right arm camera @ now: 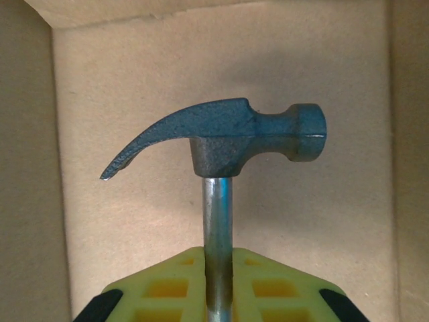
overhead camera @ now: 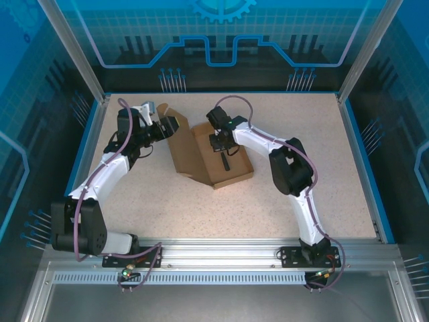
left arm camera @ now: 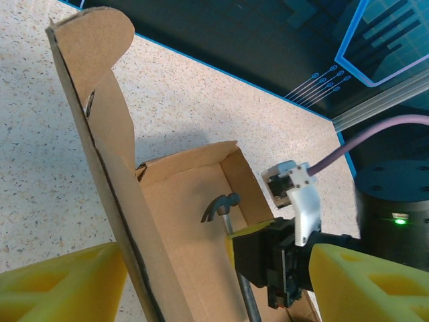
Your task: Fold the paper box
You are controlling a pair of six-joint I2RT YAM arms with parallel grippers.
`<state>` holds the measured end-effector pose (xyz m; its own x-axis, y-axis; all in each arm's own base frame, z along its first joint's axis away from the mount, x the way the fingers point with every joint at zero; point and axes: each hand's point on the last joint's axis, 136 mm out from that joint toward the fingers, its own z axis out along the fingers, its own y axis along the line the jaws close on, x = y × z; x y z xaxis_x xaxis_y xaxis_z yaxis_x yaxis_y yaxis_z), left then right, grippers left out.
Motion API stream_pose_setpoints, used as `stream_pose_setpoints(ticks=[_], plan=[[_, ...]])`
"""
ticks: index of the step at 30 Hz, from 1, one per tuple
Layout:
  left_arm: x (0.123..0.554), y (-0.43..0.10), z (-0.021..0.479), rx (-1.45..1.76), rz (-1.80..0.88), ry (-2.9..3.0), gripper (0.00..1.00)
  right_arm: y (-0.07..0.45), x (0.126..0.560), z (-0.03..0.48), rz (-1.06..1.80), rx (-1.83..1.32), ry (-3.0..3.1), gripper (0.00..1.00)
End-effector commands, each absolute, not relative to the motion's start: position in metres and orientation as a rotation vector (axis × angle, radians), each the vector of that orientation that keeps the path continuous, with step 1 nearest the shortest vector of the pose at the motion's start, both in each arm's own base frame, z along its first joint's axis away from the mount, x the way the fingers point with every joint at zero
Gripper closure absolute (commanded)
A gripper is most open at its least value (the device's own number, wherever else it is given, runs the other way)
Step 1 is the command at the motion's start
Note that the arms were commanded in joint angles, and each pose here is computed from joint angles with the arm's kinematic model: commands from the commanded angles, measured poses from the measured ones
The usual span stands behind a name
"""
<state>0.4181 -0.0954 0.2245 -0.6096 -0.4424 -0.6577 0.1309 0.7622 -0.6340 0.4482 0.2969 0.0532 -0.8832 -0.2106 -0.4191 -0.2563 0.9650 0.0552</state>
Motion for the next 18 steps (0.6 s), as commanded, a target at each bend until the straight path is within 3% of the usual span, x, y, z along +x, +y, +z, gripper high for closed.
stream_pose_setpoints(ticks=[1, 11, 18], plan=[[0.42, -0.102, 0.239, -0.172, -0.844, 2.039, 0.27, 0.303, 0.448, 0.051, 0.166, -0.369, 2.713, 0.84], [0.419, -0.101, 0.24, -0.167, -0.84, 2.038, 0.27, 0.285, 0.438, 0.093, 0.21, -0.377, 2.681, 0.58], [0.42, -0.102, 0.243, -0.173, -0.851, 2.031, 0.27, 0.229, 0.394, 0.12, 0.259, -0.338, 2.656, 0.45]])
